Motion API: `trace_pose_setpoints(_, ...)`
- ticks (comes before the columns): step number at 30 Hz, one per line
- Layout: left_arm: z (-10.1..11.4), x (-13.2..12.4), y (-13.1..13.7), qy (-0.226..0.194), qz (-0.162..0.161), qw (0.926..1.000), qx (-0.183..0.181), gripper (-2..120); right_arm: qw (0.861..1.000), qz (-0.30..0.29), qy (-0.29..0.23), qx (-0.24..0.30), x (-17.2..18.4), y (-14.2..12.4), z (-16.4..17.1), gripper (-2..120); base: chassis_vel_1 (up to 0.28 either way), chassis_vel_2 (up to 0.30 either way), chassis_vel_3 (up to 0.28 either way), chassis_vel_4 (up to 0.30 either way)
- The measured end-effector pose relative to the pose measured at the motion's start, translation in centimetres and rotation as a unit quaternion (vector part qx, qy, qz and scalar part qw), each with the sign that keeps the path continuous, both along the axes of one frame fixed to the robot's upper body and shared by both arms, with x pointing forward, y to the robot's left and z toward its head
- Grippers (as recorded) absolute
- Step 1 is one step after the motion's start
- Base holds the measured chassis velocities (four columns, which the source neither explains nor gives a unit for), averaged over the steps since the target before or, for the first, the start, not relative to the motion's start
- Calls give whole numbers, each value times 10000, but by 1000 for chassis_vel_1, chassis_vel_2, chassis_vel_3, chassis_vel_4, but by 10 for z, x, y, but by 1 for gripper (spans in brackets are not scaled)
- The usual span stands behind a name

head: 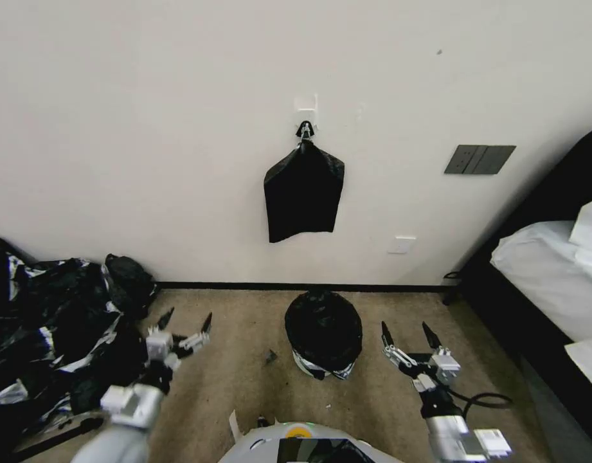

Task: Place a trash bag onto the trash bin.

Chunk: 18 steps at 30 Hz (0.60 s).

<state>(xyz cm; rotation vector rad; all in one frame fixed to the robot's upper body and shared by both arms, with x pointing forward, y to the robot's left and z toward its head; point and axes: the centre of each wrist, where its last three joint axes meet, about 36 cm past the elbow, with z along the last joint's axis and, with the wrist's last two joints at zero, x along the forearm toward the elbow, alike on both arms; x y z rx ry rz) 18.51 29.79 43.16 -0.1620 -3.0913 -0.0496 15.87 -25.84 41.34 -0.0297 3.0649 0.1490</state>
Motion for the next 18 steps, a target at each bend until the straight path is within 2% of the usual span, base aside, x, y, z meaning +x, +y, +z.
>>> trace_pose_setpoints(3, -4, -12, -20, -74, -39, 10000, -21, 100, 10000, -9, 2, 26, -6, 5, -9, 100, 0, 0, 0, 0)
trace_pose_setpoints(10, 2, -17, -40, -152, -86, 9998, -81, 100, 10000, 51, -75, 10, -10, 15, -10, 100, 0, 0, 0, 0)
trace_pose_setpoints(18, 1, -19, -47, -138, -38, 9999, -48, 100, 9999, 60, -104, 5, -8, 17, -9, 100, 0, 0, 0, 0)
